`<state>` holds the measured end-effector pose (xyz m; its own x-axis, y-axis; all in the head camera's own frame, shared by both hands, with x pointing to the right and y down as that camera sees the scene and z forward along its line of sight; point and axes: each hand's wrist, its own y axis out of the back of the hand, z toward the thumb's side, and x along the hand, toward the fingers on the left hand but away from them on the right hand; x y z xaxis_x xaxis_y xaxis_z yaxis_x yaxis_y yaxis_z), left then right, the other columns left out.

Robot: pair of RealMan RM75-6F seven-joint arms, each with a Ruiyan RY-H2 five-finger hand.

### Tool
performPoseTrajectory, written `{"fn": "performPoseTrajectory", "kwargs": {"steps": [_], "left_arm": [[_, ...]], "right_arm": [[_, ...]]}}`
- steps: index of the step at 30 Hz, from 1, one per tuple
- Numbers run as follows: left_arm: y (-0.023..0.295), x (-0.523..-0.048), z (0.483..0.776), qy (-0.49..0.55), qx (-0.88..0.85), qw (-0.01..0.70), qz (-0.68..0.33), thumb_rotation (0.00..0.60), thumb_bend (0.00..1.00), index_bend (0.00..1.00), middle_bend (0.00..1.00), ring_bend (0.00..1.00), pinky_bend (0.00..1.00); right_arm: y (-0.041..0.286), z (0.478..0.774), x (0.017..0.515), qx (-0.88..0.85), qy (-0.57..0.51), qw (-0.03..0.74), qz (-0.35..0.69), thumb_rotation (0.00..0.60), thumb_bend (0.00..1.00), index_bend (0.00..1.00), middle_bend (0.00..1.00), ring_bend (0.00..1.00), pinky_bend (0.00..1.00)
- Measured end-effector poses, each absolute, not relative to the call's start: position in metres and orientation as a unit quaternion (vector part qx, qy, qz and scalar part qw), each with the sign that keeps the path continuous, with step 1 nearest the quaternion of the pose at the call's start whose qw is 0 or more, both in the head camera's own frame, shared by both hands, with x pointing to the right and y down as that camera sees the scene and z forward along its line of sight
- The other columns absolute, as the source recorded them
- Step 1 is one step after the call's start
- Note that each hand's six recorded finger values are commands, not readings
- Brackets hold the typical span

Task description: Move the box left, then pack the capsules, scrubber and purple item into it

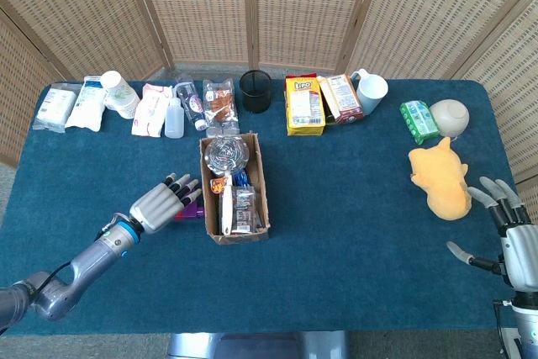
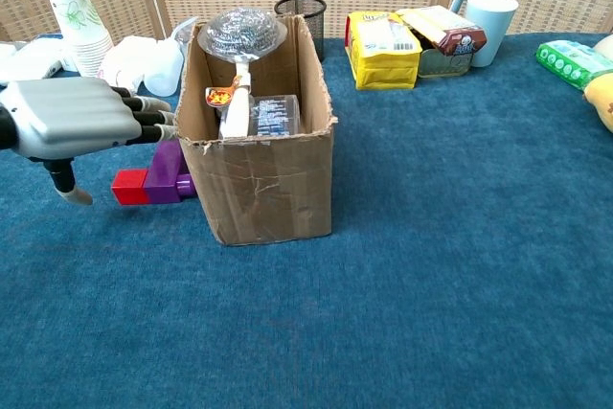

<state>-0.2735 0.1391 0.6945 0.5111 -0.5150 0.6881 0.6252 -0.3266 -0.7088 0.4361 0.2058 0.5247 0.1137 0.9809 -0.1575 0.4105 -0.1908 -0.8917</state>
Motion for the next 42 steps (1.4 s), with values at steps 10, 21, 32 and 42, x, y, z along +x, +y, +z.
{"fn": "performPoseTrajectory", "kwargs": {"steps": [10,21,32,42], "left_arm": [[0.143,-0.262,0.708,-0.063,-0.639,0.583,-0.498,0.600,0.00,0.04,0.00,0.00,0.18],[0.144,-0.247,0.716,-0.053,-0.635,0.590,-0.495,0.600,0.00,0.41,0.42,0.33,0.55],[0.146,-0.247,0.719,-0.043,-0.630,0.599,-0.493,0.600,0.00,0.47,0.48,0.39,0.61],[0.120,-0.275,0.678,0.021,-0.630,0.594,-0.501,0.600,0.00,0.48,0.49,0.39,0.62]], "right_arm": [[0.205,0.524,0.438,-0.657,-0.533,0.349,0.401,0.600,0.00,0.19,0.07,0.00,0.14],[0.204,0.523,0.439,-0.658,-0.537,0.346,0.398,0.600,0.00,0.19,0.08,0.00,0.14],[0.204,0.523,0.439,-0.659,-0.539,0.344,0.396,0.600,0.00,0.19,0.08,0.00,0.14],[0.206,0.524,0.434,-0.663,-0.534,0.346,0.395,0.600,0.00,0.19,0.08,0.00,0.14]]}}
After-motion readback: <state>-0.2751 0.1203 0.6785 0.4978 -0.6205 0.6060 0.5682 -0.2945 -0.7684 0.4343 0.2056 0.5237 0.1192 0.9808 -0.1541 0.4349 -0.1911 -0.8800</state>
